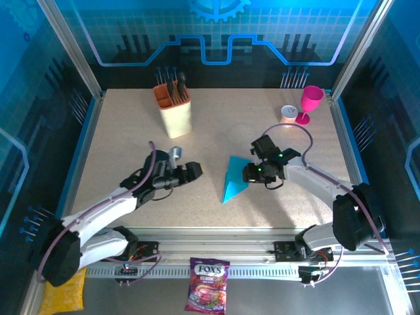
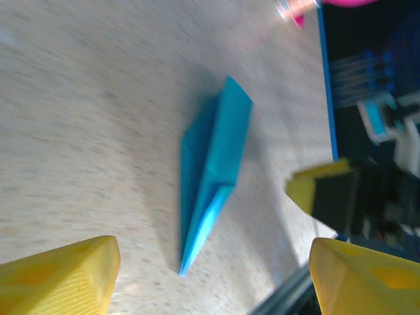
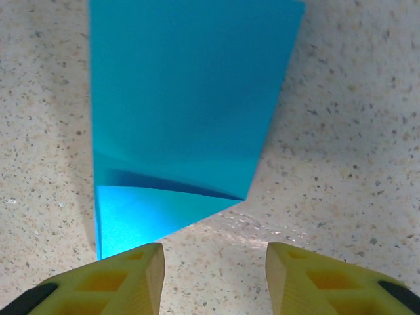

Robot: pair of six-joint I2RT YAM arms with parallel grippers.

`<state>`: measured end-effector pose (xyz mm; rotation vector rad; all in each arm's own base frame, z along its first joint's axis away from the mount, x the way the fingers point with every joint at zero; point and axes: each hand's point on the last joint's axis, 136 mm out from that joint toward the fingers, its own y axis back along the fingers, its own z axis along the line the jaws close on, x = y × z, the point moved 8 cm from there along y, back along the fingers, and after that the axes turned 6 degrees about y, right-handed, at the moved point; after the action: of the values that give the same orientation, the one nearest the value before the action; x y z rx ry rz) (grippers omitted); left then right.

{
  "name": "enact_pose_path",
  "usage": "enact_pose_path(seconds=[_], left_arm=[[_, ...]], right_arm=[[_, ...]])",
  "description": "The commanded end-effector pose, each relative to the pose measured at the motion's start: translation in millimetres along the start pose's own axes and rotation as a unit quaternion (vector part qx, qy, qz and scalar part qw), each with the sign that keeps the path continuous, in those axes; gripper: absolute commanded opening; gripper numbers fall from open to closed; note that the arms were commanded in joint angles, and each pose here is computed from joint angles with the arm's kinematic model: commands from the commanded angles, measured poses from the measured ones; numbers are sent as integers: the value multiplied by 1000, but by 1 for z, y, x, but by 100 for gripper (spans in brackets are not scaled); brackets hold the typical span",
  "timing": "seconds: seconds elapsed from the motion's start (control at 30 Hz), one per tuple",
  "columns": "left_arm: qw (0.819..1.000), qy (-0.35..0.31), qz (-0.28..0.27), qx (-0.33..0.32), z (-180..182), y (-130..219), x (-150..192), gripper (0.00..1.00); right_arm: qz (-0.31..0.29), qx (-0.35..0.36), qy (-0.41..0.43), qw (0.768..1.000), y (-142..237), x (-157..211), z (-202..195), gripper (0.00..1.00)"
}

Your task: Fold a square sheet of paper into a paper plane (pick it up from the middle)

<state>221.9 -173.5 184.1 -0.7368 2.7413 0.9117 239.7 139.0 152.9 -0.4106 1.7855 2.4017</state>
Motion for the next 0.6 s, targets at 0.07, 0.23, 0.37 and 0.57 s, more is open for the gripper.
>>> enact_pose_path(seconds=[0.07, 0.23, 0.37, 0.57], left_arm=[[994, -58, 67, 66, -48, -43, 30, 77], [986, -78, 126, 77, -62, -86, 57, 77], [986, -80, 131, 68, -58, -105, 58, 77], [985, -85, 135, 67, -59, -122, 50, 77]], right_arm=[[-21, -97, -75, 992, -4, 6, -19, 45], [-27, -112, -111, 987, -9, 21, -38, 44], [-35, -117, -130, 984, -10, 31, -47, 44], [-51, -138, -142, 979, -8, 42, -50, 44]])
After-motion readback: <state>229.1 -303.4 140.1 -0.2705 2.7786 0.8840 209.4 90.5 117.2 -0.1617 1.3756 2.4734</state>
